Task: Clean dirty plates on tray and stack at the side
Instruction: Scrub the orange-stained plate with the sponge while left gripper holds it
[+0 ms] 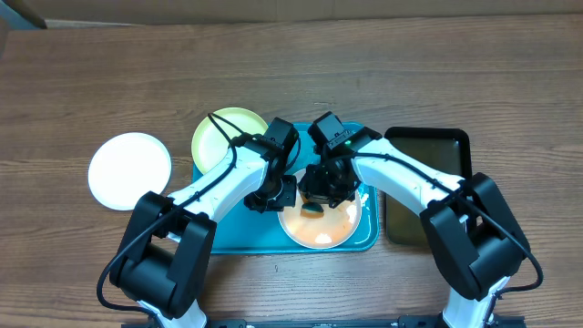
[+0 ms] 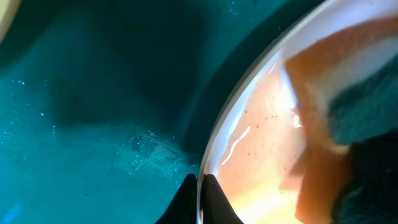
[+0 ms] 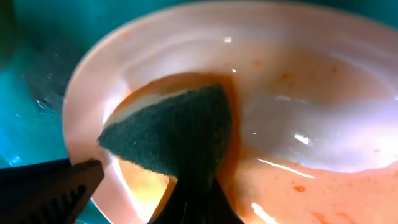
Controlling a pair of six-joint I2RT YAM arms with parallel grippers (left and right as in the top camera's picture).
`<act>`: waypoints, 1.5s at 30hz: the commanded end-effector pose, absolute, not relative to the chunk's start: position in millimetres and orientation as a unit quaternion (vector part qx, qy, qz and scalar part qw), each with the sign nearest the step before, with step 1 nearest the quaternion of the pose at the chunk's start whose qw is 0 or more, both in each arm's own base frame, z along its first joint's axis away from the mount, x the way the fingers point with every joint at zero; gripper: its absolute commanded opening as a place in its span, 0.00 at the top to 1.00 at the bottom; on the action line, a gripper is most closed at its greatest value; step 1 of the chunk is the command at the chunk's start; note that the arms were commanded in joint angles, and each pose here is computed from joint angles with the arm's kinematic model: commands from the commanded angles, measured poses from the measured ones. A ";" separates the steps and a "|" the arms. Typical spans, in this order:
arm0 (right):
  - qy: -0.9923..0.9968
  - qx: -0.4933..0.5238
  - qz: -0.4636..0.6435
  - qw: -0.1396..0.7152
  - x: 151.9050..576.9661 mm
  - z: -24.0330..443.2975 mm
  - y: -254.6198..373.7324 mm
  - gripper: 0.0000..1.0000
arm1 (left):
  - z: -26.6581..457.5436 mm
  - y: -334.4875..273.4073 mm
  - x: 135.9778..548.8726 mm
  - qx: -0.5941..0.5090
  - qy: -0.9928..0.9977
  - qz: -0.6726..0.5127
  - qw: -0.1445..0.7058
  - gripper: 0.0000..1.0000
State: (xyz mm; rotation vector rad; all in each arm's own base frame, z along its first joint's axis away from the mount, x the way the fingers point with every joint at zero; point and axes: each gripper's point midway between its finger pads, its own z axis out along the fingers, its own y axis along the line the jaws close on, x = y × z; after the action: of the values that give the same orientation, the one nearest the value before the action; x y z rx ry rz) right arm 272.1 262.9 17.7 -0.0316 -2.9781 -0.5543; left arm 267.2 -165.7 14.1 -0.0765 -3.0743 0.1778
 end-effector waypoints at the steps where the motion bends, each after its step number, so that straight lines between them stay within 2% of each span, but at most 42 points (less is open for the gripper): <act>1: -0.981 -0.018 -0.166 0.094 246.6 1.4 259.3 0.96 | 21.8 -167.2 268.8 -0.033 -0.997 0.064 0.019 0.96; 7: -0.986 -0.046 -0.115 0.115 227.3 -21.2 228.5 0.96 | 21.8 -167.1 268.7 -0.034 -0.997 0.064 0.019 0.96; 15: -0.992 -0.048 -0.064 0.100 244.0 -17.6 183.9 0.96 | 21.8 -166.3 267.5 -0.033 -0.997 0.062 0.022 0.96; 20: -0.996 -0.050 0.026 0.064 252.5 -10.2 147.5 0.96 | 21.7 -166.1 267.5 -0.033 -0.997 0.062 0.022 0.96; 28: -0.996 -0.048 0.067 -0.024 288.8 -9.8 135.8 0.96 | 21.8 -166.1 267.3 -0.033 -0.997 0.062 0.022 0.96; 38: -0.996 -0.050 -0.001 -0.068 320.8 3.6 167.5 0.96 | 21.9 -166.3 267.4 -0.033 -0.997 0.062 0.022 0.96; 41: -0.995 -0.035 -0.071 -0.056 320.8 5.4 193.8 0.96 | 21.9 -166.3 267.3 -0.033 -0.997 0.062 0.022 0.96; 42: -0.990 0.007 -0.138 -0.038 315.4 10.1 218.9 0.96 | 21.9 -166.3 267.3 -0.033 -0.997 0.062 0.022 0.96; 45: -0.972 0.065 -0.225 -0.013 303.8 21.1 249.0 0.96 | 21.9 -166.3 267.3 -0.031 -0.997 0.062 0.022 0.96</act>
State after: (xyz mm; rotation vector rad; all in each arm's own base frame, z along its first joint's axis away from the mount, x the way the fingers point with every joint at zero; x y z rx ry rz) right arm 316.8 208.7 12.8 -0.0251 -3.2297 -0.3682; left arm 268.3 -167.1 17.2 -0.0685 -3.0807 0.1970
